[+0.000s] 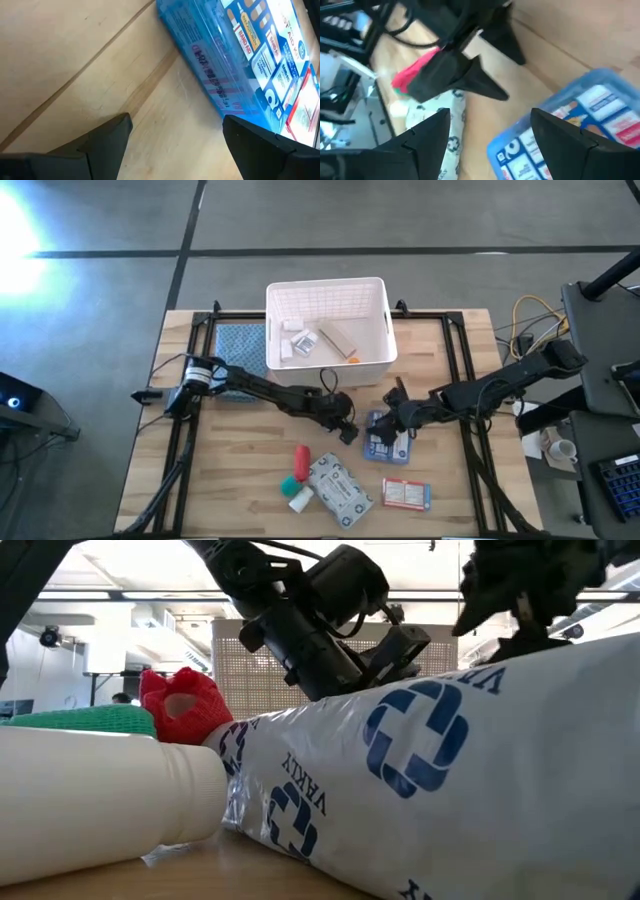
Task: Pick & place medical supplies in basket/bin
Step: Put the blue first aid kit into the white container
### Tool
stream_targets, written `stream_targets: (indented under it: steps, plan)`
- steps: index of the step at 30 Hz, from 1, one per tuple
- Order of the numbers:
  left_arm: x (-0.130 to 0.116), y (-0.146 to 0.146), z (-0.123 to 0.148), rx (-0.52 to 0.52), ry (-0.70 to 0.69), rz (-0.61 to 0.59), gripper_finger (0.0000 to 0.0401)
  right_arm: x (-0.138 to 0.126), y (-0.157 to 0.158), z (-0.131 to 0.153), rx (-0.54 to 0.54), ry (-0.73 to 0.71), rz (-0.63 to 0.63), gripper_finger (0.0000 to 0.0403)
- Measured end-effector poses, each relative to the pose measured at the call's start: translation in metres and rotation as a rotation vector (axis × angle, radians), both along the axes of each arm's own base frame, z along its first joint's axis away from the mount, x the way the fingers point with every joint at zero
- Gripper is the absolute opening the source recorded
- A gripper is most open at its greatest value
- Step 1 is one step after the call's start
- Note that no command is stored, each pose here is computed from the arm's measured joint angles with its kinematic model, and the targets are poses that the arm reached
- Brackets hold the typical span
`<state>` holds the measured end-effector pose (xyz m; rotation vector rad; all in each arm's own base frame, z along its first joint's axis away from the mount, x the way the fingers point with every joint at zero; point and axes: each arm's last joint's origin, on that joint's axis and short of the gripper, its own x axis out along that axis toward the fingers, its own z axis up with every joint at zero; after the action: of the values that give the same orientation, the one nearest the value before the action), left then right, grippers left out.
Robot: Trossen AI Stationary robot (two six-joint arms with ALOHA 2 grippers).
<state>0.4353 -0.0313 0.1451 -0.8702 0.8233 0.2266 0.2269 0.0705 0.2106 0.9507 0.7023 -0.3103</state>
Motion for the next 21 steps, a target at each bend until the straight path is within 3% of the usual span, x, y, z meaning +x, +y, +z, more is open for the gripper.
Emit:
stream_targets:
  steps: [6,16,21]
  plan:
    - [0.000,-0.002,0.001,-0.014,-0.001,-0.012,0.0301,-0.020,-0.006,-0.001,0.015,0.223,-0.099,0.0263]
    - [0.008,-0.005,0.039,-0.035,-0.234,-0.026,0.0301,-0.057,-0.004,-0.017,0.158,0.320,-0.305,0.0260]
    - [0.010,-0.007,0.033,-0.015,-0.217,-0.007,0.0301,-0.074,-0.003,-0.038,0.238,0.362,-0.402,0.0260]
